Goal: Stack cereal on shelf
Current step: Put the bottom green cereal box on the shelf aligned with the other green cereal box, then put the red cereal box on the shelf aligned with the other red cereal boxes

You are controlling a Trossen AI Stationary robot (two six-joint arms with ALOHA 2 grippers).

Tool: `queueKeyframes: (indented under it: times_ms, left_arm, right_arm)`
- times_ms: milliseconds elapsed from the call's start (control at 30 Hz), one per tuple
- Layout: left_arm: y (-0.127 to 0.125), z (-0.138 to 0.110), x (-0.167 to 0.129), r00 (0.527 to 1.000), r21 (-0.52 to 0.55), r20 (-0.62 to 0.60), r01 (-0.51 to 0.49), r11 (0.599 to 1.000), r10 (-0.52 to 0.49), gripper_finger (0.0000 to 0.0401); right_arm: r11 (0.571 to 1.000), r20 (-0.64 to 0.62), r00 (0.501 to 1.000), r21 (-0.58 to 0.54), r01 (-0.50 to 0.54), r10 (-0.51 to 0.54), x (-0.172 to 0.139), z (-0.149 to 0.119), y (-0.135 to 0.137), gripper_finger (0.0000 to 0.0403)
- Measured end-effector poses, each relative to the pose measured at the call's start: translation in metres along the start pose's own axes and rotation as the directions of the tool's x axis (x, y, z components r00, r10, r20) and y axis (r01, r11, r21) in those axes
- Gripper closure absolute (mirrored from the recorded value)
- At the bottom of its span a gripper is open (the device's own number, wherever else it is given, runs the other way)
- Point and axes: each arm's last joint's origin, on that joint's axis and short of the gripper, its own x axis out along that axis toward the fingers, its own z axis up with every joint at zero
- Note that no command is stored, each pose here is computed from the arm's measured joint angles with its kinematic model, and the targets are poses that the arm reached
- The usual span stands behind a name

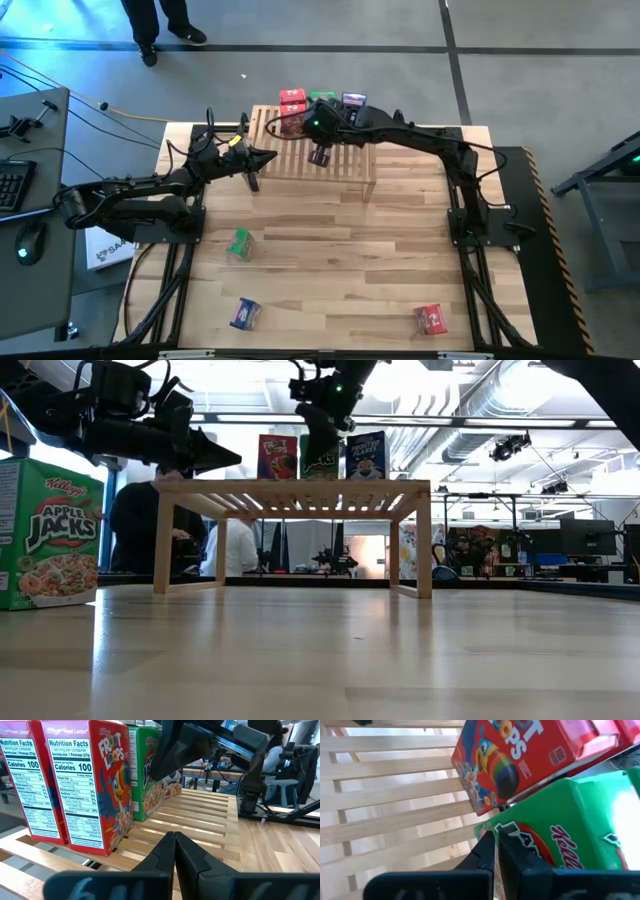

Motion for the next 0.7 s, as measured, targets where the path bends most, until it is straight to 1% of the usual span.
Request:
queueKeyframes:
  times_ms: [67, 133, 200, 233, 300, 367, 433, 500, 567, 633, 700]
  left_arm:
    - [0.0, 0.0, 0.0, 1.0, 0.0, 0.0, 0.0, 1.0, 0.0, 0.0401]
    - [0.0, 0.0, 0.0, 1.0, 0.0, 0.0, 0.0, 1.0, 0.0, 0.0401]
    - [0.0, 0.0, 0.0, 1.0, 0.0, -0.001, 0.0, 1.0, 0.0, 0.0401]
    - [0.0, 0.0, 0.0, 1.0, 0.001, -0.001, 0.0, 1.0, 0.0, 0.0401]
    - [0.0, 0.0, 0.0, 1.0, 0.01, -0.001, 0.0, 1.0, 0.0, 0.0401]
    - [0.0, 0.0, 0.0, 1.0, 0.013, 0.0, 0.0, 1.0, 0.0, 0.0401]
    - [0.0, 0.0, 0.0, 1.0, 0.01, -0.001, 0.0, 1.0, 0.0, 0.0401]
    - [0.0, 0.0, 0.0, 1.0, 0.008, 0.0, 0.001, 1.0, -0.001, 0.0401]
    - [0.0, -0.001, 0.0, 1.0, 0.001, -0.006, 0.004, 1.0, -0.004, 0.0401]
    - [-0.001, -0.001, 0.0, 1.0, -0.002, -0.007, 0.008, 1.0, -0.008, 0.0401]
    - [-0.001, -0.001, 0.0, 1.0, -0.003, -0.009, 0.013, 1.0, -0.013, 0.0401]
  right_arm:
    - [0.999, 0.004, 1.0, -0.039, 0.001, -0.001, -0.004, 0.001, 0.002, 0.0403]
    - [0.995, 0.035, 0.999, -0.098, -0.005, 0.008, -0.018, 0.004, 0.009, 0.0403]
    - [0.992, 0.098, 0.994, -0.122, -0.033, 0.045, -0.037, 0.009, 0.016, 0.0403]
    - [0.989, 0.131, 0.988, -0.13, -0.067, 0.084, -0.045, 0.011, 0.019, 0.0403]
    - [0.978, 0.187, 0.97, -0.167, -0.126, 0.157, -0.05, 0.017, 0.029, 0.0403]
    - [0.961, 0.223, 0.949, -0.216, -0.174, 0.222, -0.048, 0.02, 0.042, 0.0403]
    - [0.944, 0.301, 0.91, -0.251, -0.213, 0.285, -0.041, 0.022, 0.057, 0.0403]
    - [0.928, 0.343, 0.875, -0.274, -0.254, 0.341, -0.032, 0.015, 0.072, 0.0403]
    - [0.925, 0.397, 0.845, -0.276, -0.262, 0.358, -0.021, 0.006, 0.086, 0.0403]
    - [0.928, 0.441, 0.822, -0.262, -0.266, 0.36, -0.013, -0.009, 0.098, 0.0403]
    - [0.934, 0.507, 0.786, -0.228, -0.274, 0.354, -0.013, -0.021, 0.106, 0.0403]
